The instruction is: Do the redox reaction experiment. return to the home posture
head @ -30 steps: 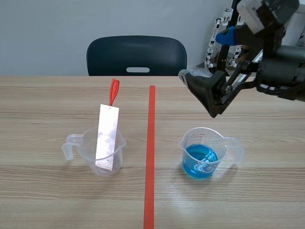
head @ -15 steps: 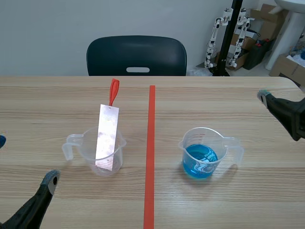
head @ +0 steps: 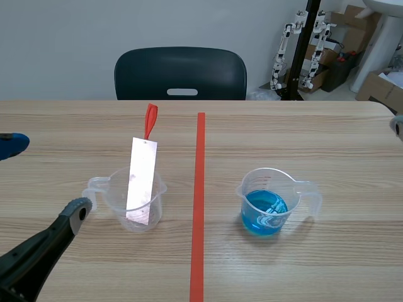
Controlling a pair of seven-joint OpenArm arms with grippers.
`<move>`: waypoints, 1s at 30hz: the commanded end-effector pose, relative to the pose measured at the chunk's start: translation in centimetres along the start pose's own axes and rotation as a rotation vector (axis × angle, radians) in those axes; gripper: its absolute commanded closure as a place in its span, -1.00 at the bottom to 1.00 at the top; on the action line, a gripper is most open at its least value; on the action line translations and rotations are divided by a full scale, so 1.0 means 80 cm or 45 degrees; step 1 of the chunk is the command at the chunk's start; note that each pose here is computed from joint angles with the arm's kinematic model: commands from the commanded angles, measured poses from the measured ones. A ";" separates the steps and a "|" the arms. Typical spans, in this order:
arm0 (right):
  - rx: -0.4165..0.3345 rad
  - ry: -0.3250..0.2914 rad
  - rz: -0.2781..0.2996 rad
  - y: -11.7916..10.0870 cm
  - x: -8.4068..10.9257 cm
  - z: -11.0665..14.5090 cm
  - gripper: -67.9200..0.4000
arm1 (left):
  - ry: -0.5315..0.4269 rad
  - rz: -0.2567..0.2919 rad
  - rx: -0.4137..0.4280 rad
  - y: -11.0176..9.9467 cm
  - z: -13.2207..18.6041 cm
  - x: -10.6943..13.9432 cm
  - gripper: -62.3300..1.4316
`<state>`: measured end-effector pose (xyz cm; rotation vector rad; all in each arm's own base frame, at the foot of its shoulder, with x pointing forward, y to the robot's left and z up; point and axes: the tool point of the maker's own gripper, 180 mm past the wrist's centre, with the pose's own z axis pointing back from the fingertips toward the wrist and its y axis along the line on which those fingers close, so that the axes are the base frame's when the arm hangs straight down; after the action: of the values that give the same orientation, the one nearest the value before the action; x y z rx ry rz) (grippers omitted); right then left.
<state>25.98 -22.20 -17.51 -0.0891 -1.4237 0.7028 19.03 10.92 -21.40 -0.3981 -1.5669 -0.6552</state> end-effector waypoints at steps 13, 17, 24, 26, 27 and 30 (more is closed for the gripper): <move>0.089 0.008 0.052 0.033 0.035 0.031 -1.00 | -0.045 -0.035 -0.024 -0.005 -0.016 0.026 -1.00; 0.108 0.023 0.049 0.042 0.040 0.042 -1.00 | -0.021 -0.064 -0.016 0.003 -0.023 0.023 -1.00; 0.186 0.019 0.032 0.065 0.049 0.057 -1.00 | -0.001 -0.093 -0.026 0.003 -0.027 0.020 -1.00; 0.231 0.029 0.036 0.076 0.050 0.060 -1.00 | 0.015 -0.120 -0.043 -0.001 -0.027 0.017 -1.00; 0.257 0.035 0.037 0.082 0.051 0.061 -1.00 | 0.014 -0.120 -0.043 -0.001 -0.027 0.017 -1.00; 0.326 0.039 0.032 0.099 0.055 0.063 -1.00 | 0.015 -0.122 -0.043 0.000 -0.028 0.017 -1.00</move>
<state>18.03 -16.14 -17.05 0.0640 -1.2715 0.8787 20.77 9.85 -20.76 -0.3173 -1.5469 -0.7727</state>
